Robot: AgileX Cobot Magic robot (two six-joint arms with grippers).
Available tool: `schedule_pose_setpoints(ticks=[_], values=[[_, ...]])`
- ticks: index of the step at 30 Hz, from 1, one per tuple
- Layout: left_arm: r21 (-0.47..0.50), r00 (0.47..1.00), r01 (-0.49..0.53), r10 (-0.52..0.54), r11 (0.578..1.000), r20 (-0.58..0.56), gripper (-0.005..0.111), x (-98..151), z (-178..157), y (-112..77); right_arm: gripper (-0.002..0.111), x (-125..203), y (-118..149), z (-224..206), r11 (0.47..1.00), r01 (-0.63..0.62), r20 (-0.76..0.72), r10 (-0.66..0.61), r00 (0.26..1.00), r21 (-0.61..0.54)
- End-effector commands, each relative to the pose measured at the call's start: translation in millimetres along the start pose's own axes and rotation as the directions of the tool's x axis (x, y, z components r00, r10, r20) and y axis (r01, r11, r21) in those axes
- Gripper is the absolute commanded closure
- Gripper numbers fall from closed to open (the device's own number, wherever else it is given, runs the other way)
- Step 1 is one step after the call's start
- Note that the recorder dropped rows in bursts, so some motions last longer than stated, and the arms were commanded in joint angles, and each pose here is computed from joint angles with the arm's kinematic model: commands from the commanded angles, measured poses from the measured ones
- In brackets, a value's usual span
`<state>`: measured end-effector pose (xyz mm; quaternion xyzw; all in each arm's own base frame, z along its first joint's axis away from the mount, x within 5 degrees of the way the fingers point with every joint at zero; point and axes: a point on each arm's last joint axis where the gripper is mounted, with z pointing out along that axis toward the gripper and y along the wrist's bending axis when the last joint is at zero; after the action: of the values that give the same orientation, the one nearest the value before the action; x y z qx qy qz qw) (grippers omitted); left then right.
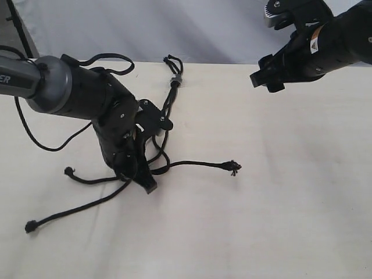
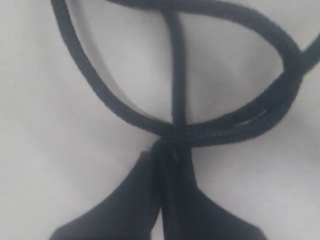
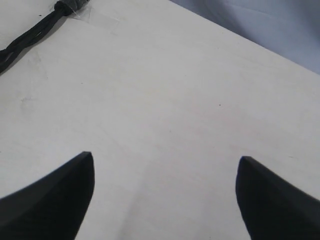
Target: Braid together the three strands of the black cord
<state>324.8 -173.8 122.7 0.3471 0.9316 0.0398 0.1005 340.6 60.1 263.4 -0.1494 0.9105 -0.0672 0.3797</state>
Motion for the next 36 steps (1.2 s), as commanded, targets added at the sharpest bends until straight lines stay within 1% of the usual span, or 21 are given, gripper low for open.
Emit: schedule_pose_setpoints(ticks=[1, 2, 4, 5, 7, 13, 16, 18, 20, 23, 25, 26, 27, 29, 31, 34, 36], values=[[0.18, 0.978, 0.158, -0.129, 0.971, -0.163, 0.107, 11.6, 1.8, -30.3, 0.035, -2.1, -1.5, -2.6, 1.0, -0.005, 0.03, 0.005, 1.0, -0.003], [0.216, 0.979, 0.137, -0.099, 0.967, -0.178, 0.107, 12.0, 0.2, -39.4, 0.035, -2.3, -1.4, -2.6, 1.0, -0.005, 0.031, 0.005, 0.999, -0.003], [0.26, 0.986, 0.072, -0.029, 0.963, -0.165, 0.107, 10.3, -2.2, -54.9, 0.035, -2.4, -1.4, -2.6, 1.0, -0.005, 0.033, 0.005, 0.999, -0.003], [0.263, 0.988, 0.045, -0.004, 0.964, -0.154, 0.107, 9.2, -3.0, -61.6, 0.035, -2.4, -1.4, -2.6, 1.0, -0.005, 0.033, 0.005, 0.999, -0.003], [0.26, 0.99, 0.012, 0.026, 0.966, -0.142, 0.107, 8.1, -3.8, -69.2, 0.035, -2.2, -1.4, -2.6, 1.0, -0.005, 0.031, 0.005, 1.0, -0.003], [0.247, 0.989, -0.011, 0.047, 0.969, -0.14, 0.107, 8.4, -3.7, -69.1, 0.035, -2.1, -1.5, -2.6, 1.0, -0.005, 0.029, 0.005, 1.0, -0.003], [0.246, 0.99, -0.001, 0.036, 0.969, -0.138, 0.107, 7.8, -2.8, -69.3, 0.035, -2.1, -1.5, -2.6, 1.0, -0.005, 0.029, 0.005, 1.0, -0.003], [0.244, 0.99, 0.007, 0.028, 0.97, -0.139, 0.105, 7.7, -2.1, -69.3, 0.035, -2.1, -1.5, -2.6, 1.0, -0.005, 0.029, 0.005, 1.0, -0.003], [0.241, 0.992, 0.009, 0.022, 0.97, -0.124, 0.095, 6.3, -1.9, -69.1, 0.035, -2.1, -1.5, -2.6, 1.0, -0.005, 0.029, 0.005, 1.0, -0.003], [0.238, 0.994, 0.009, 0.017, 0.971, -0.109, 0.072, 4.9, -1.6, -68.9, 0.035, -2.1, -1.5, -2.6, 1.0, -0.005, 0.029, 0.005, 1.0, -0.003], [0.235, 0.994, 0.003, 0.023, 0.972, -0.106, 0.059, 4.7, -1.5, -68.6, 0.035, -2.1, -1.5, -2.6, 1.0, -0.005, 0.029, 0.005, 1.0, -0.003], [0.229, 0.994, -0.006, 0.03, 0.973, -0.101, 0.055, 4.2, -3.2, -67.6, 0.035, -2.1, -1.5, -2.6, 1.0, -0.005, 0.029, 0.005, 1.0, -0.003], [0.221, 0.995, -0.017, 0.039, 0.975, -0.095, 0.054, 3.5, -6.0, -66.4, 0.035, -2.1, -1.5, -2.6, 1.0, -0.005, 0.029, 0.005, 1.0, -0.003], [0.205, 0.995, -0.038, 0.055, 0.978, -0.079, 0.055, 1.7, -16.6, -62.5, 0.035, -2.1, -1.5, -2.6, 1.0, -0.005, 0.029, 0.005, 1.0, -0.003], [0.176, 0.996, -0.07, 0.078, 0.982, -0.041, 0.061, -0.5, -36.4, -57.3, 0.035, -2.1, -1.5, -2.6, 1.0, -0.005, 0.029, 0.005, 1.0, -0.003], [0.077, 0.988, -0.131, 0.124, 0.988, 0.089, 0.079, -5.2, -78.5, -44.3, 0.035, -2.1, -1.5, -2.6, 1.0, -0.005, 0.029, 0.005, 1.0, -0.003], [0.004, 0.974, -0.125, 0.121, 0.992, 0.192, 0.093, -6.3, -106.3, -31.7, 0.035, -1.9, -1.5, -2.6, 1.0, -0.013, 0.027, 0.013, 1.0, -0.002]])
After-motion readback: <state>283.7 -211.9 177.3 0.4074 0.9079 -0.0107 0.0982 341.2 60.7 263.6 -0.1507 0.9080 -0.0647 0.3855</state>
